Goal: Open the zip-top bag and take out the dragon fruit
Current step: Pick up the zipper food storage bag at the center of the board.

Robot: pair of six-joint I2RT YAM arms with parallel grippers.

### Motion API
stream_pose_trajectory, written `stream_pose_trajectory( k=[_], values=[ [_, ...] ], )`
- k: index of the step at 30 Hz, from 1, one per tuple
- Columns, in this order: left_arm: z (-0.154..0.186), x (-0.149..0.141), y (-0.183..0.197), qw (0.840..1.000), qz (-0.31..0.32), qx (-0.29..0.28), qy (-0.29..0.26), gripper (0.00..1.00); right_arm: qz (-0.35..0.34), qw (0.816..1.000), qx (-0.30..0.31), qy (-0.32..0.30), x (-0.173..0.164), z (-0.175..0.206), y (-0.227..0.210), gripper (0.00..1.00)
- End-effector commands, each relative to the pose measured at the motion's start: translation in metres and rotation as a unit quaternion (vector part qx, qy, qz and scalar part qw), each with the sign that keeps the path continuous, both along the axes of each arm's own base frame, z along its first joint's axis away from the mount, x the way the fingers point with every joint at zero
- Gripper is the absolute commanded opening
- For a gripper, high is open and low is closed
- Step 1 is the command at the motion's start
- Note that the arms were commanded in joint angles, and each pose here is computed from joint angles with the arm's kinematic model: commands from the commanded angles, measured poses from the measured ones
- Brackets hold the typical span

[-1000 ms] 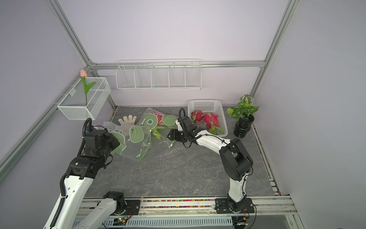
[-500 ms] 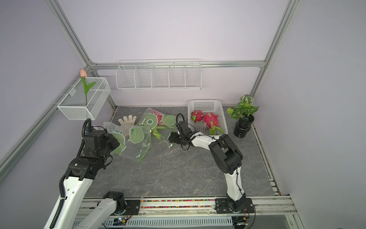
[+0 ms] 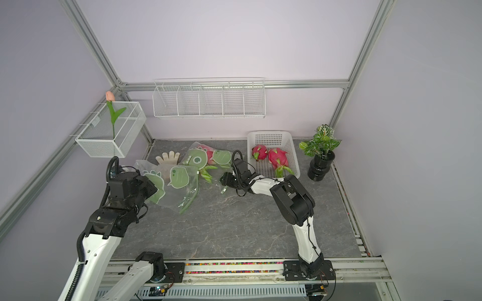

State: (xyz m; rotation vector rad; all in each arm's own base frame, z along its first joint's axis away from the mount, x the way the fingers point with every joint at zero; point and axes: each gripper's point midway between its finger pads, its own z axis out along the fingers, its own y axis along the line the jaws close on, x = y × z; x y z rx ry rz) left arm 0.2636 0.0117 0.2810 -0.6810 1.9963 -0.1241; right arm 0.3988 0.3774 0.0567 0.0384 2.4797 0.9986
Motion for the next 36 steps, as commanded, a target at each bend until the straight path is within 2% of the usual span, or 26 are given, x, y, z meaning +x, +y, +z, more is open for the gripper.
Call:
stream_pose_trajectory(
  k=[1,4,13,17,23,26,27,30,36],
  values=[
    [0.01,-0.001,0.003,1.0,0.003,0.002,-0.017,0.0,-0.009,0.999,0.046,-0.012,0.003,0.004,0.009,0.59],
    [0.009,-0.001,0.003,1.0,0.004,0.0,-0.018,0.0,-0.011,0.998,0.057,-0.021,0.006,0.011,0.011,0.53],
    [0.009,0.0,0.0,1.0,0.0,-0.007,-0.021,0.0,-0.026,0.999,0.045,-0.007,0.013,-0.002,0.01,0.55],
    [0.009,0.001,0.0,1.0,-0.001,-0.008,-0.021,0.0,-0.031,0.998,0.05,0.001,0.016,-0.01,0.014,0.53],
    [0.007,0.002,0.0,1.0,-0.001,-0.005,-0.019,0.0,-0.034,0.998,0.051,-0.012,0.021,-0.008,0.016,0.38],
    [0.005,0.003,-0.001,1.0,-0.002,-0.009,-0.018,0.0,-0.035,0.998,0.046,-0.02,0.022,-0.001,0.013,0.2],
    [0.005,0.004,-0.001,1.0,-0.001,-0.01,-0.019,0.0,-0.034,0.998,0.048,-0.024,0.022,0.005,0.013,0.15],
    [0.006,0.006,-0.001,1.0,-0.001,-0.01,-0.022,0.0,-0.021,0.998,0.052,-0.041,0.02,0.03,0.015,0.09],
    [0.013,0.012,0.001,1.0,0.007,-0.006,-0.024,0.0,0.033,0.993,0.072,-0.083,0.009,0.122,0.027,0.07]
  ],
)
